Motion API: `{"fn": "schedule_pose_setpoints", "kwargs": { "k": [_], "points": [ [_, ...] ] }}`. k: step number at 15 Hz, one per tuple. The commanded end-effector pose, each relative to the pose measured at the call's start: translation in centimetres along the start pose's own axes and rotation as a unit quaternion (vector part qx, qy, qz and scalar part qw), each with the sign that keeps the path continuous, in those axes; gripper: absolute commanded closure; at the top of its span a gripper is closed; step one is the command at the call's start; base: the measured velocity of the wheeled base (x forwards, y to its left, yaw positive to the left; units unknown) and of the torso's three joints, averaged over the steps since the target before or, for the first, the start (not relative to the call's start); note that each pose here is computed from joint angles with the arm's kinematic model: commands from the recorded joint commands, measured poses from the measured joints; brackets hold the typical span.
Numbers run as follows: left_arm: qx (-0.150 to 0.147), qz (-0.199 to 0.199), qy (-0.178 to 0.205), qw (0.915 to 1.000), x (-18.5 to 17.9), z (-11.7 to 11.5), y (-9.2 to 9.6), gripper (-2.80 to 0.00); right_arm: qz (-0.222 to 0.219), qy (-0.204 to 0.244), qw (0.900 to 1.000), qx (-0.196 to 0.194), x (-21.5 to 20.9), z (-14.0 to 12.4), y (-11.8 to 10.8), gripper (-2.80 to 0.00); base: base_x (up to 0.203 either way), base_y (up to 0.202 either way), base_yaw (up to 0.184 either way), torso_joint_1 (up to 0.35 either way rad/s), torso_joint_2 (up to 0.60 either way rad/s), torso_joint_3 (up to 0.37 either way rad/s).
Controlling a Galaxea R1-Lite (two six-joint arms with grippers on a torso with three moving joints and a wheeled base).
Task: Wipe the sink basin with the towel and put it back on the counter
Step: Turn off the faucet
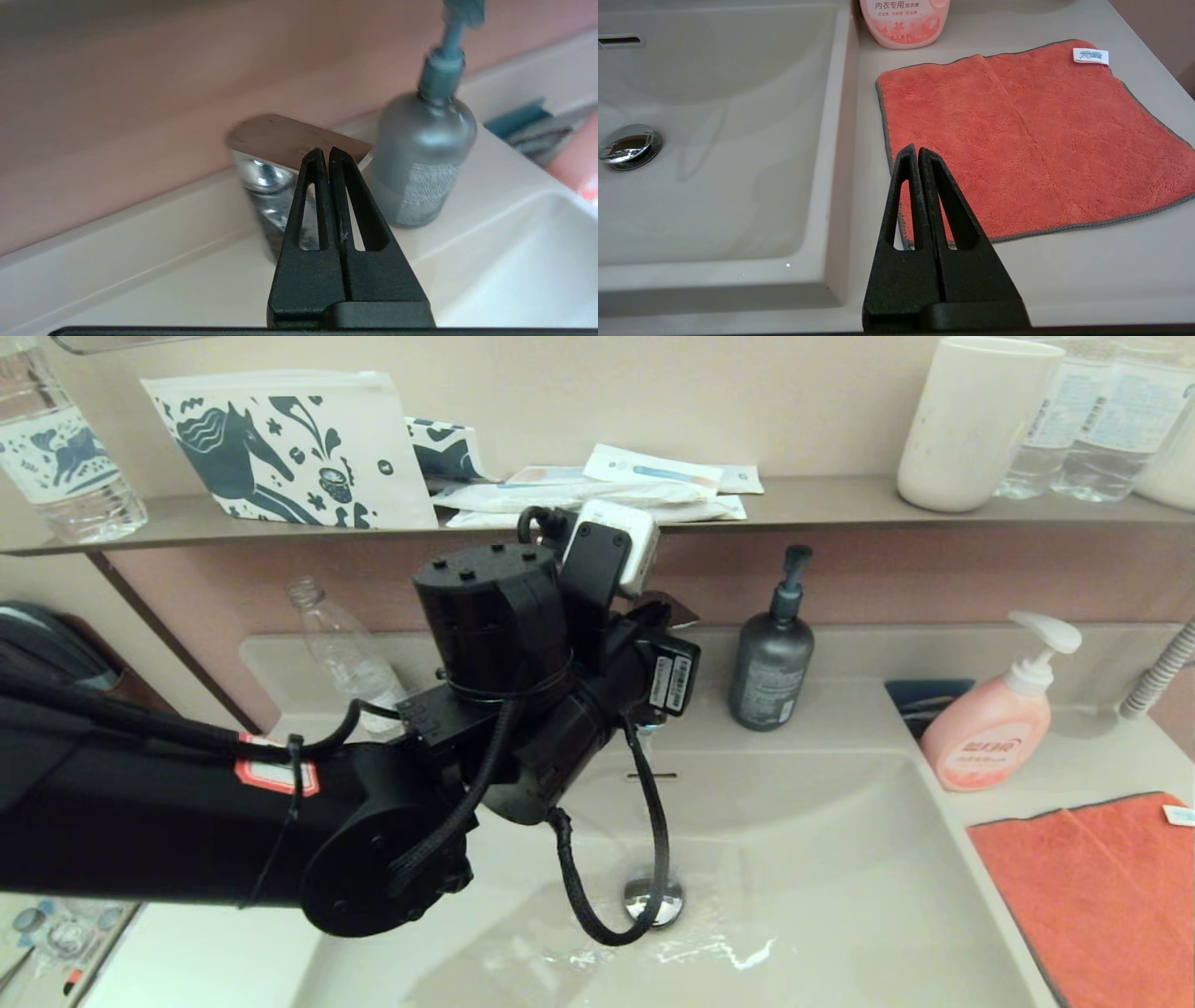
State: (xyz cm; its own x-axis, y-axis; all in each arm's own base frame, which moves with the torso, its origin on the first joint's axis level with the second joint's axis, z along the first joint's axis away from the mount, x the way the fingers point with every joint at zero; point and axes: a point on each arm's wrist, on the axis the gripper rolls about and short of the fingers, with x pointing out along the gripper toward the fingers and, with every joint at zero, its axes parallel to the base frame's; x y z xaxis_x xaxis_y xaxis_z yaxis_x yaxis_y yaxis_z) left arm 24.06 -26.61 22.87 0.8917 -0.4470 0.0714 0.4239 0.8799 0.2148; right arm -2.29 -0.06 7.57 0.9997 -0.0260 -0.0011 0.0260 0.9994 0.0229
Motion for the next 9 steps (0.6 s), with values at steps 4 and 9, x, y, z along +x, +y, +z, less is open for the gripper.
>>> {"fn": "schedule_pose_setpoints", "kwargs": {
  "k": [4, 9],
  "points": [
    [0.019, -0.008, 0.009, 0.9998, 2.0, -1.6, 0.4, 0.0, 0.0, 0.0, 1.0, 0.0, 0.0, 0.0, 0.0, 0.0, 0.0, 0.0, 0.0, 0.0, 0.0, 0.0],
    [0.026, -0.007, 0.0, 0.9996, 2.4, -1.1, 1.0, 0.0, 0.0, 0.0, 1.0, 0.0, 0.0, 0.0, 0.0, 0.0, 0.0, 0.0, 0.0, 0.0, 0.0, 0.0]
  ]
}}
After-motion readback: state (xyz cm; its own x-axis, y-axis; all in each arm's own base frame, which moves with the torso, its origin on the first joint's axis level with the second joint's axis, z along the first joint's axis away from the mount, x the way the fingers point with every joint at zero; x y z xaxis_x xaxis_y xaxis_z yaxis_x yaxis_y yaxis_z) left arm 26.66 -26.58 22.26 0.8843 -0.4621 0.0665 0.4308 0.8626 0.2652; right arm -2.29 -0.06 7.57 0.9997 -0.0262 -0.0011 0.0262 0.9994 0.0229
